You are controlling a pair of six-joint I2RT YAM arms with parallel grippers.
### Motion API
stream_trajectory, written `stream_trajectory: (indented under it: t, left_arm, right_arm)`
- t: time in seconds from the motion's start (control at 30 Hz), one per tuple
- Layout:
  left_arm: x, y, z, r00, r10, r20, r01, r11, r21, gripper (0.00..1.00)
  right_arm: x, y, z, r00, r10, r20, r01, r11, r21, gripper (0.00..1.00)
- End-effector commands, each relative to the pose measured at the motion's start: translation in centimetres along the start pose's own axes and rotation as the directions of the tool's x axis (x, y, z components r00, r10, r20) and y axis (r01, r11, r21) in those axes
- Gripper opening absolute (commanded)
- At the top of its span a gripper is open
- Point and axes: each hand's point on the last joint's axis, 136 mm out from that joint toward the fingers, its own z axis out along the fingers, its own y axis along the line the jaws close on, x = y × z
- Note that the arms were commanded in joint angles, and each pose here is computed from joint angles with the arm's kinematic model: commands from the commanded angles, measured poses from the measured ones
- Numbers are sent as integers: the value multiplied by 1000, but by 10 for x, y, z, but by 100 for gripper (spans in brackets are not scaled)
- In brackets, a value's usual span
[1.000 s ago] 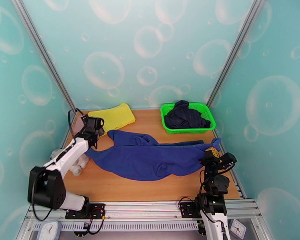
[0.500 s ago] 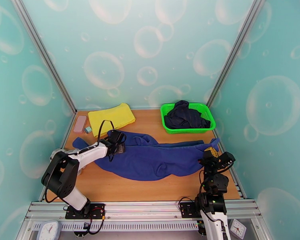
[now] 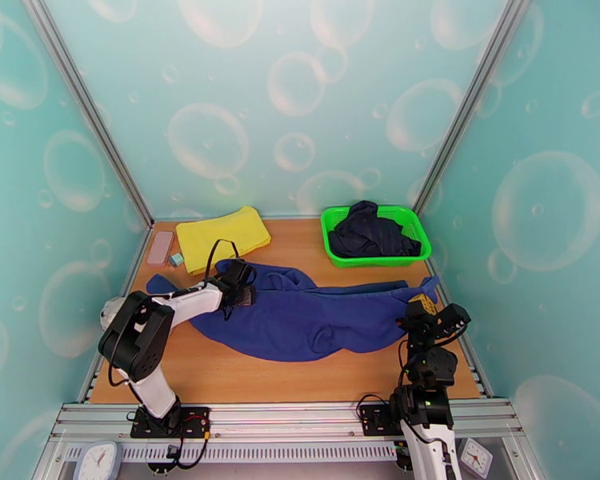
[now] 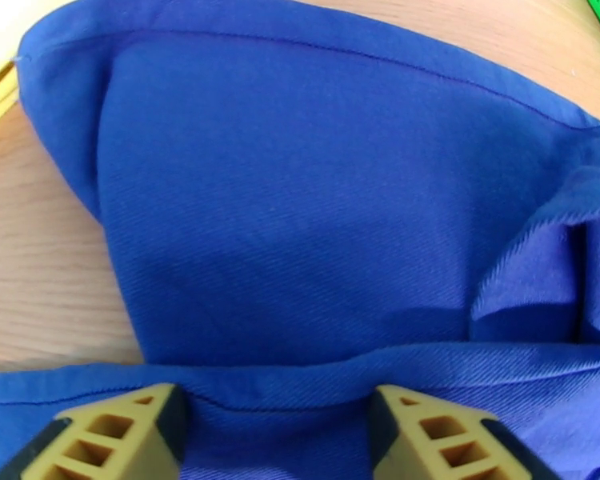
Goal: Fold and stack the trousers
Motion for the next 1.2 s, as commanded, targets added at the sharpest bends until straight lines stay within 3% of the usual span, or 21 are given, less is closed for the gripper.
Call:
stream_trajectory:
  t: [0.0,0.17,0.3,0.5,0.63,0.8,0.97,1.07,1.17]
  left_arm:
    - [-4,-8,4,1000,-1,11,1,999,46,47]
    - [-5,-7,4,1000,-8,11,8,998,55,16]
    - [-8,-8,1,1000,-13,20,12,997,71,0]
    - [-18,-7,-23,998,-36,58,30,995,98,0]
    - [-35,2,-59,988,-60,141,46,994,98,0]
    - [-84,28,-106,942,-171,289,138,982,129,0]
    - [-158,68,-147,895,-243,374,212,970,123,0]
    - [-200,80,-205,840,-244,485,216,970,114,0]
    - [-208,88,-268,750,-285,597,237,958,159,0]
  right_arm:
    - [-4,3,0,1000,21,17,-21,1000,-17,0]
    - [-3,3,1,1000,19,15,-19,1000,-15,0]
    - [-3,2,1,1000,21,16,-21,1000,-14,0]
    - [-2,2,1,1000,22,9,-22,1000,-15,0]
    - [-10,9,2,999,18,37,-17,999,-45,0]
    - [-23,26,20,1000,18,16,-16,996,-84,0]
    - [-50,77,79,999,3,-45,-12,977,-211,0]
    - [-110,125,96,996,26,86,8,927,-376,0]
    - [-169,148,72,953,69,295,80,882,-464,0]
